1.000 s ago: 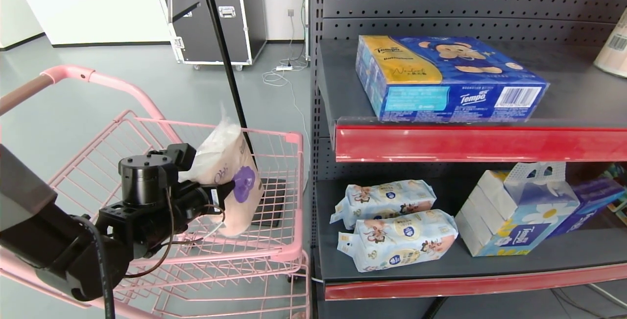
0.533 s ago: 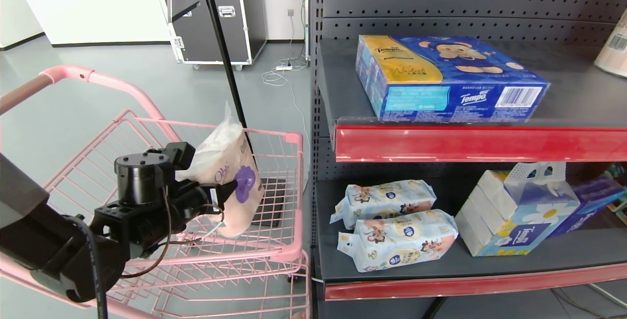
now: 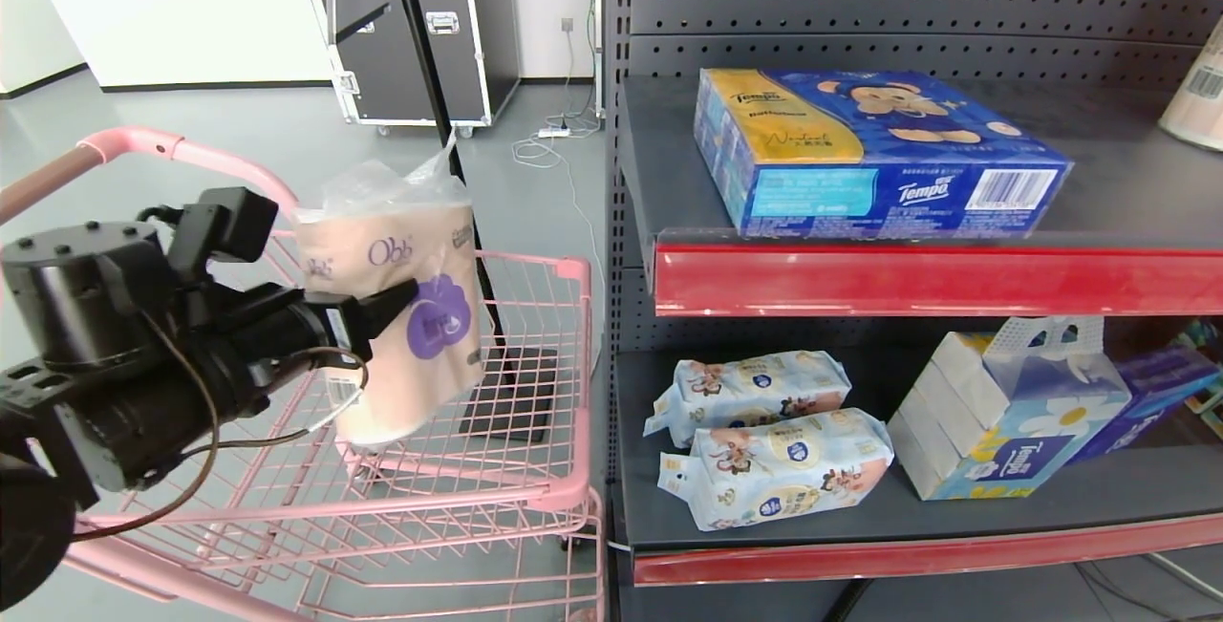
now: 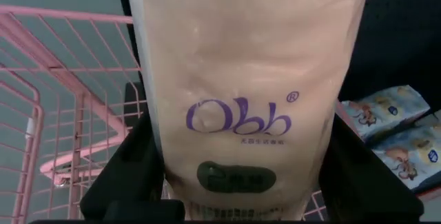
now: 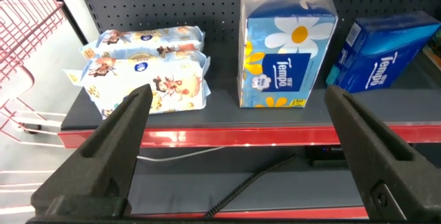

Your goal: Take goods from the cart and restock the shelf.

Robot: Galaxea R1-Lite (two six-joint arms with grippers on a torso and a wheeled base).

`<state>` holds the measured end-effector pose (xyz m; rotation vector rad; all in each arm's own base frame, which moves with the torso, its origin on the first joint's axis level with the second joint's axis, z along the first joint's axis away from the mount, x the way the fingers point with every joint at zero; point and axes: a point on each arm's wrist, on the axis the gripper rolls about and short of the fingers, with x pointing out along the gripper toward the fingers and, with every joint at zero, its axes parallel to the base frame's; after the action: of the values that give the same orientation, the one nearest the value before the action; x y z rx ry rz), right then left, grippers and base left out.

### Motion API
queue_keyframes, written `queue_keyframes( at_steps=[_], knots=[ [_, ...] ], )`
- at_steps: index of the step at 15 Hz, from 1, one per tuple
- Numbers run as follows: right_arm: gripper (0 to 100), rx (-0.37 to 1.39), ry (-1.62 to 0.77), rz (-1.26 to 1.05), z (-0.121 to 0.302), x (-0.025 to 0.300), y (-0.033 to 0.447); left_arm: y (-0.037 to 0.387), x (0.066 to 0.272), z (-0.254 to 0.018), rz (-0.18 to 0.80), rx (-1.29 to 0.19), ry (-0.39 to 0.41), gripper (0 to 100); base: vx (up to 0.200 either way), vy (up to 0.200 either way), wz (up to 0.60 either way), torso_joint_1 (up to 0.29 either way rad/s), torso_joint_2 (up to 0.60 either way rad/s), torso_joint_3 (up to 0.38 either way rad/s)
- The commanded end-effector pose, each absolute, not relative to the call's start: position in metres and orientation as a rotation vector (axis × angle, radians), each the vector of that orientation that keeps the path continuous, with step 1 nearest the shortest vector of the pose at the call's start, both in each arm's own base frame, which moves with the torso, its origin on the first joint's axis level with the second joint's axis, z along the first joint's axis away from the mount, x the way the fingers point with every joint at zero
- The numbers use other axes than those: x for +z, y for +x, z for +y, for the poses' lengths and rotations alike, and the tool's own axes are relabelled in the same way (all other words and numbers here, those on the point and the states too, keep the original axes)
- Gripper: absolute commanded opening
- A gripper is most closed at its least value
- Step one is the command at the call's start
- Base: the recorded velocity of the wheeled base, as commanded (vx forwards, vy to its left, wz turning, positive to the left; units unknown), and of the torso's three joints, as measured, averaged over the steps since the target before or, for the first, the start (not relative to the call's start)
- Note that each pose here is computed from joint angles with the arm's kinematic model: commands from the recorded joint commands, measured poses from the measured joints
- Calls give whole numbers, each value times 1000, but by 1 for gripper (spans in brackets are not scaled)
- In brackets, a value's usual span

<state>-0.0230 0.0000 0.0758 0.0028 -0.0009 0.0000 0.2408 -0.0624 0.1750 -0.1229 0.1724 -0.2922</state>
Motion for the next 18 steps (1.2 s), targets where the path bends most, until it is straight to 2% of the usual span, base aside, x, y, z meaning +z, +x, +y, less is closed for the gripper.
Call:
queue_keyframes(
  at_steps=[1,3,6,8,11,14,18],
  knots=[
    [100,0,2,2,0,75,-23,206,212,-45,63,-265,-135,0,0,0,0,0,0,0],
    [100,0,2,0,0,76,-23,176,224,-34,61,-279,-137,0,0,0,0,0,0,0],
    [100,0,2,2,0,75,-23,107,239,-21,58,-391,-139,0,0,0,0,0,0,0],
    [100,-2,0,2,0,76,-23,65,239,-16,35,-421,-136,0,0,0,0,0,0,0],
    [100,-3,0,2,0,75,-23,12,223,-8,19,-423,-137,0,0,0,0,0,0,0],
    [100,-8,0,0,0,76,-23,-14,207,-4,45,-420,-138,0,0,0,0,23,-124,-96],
    [100,-8,2,0,0,76,-23,-15,207,-4,40,-420,-138,0,0,0,0,100,-426,-321]
  ],
)
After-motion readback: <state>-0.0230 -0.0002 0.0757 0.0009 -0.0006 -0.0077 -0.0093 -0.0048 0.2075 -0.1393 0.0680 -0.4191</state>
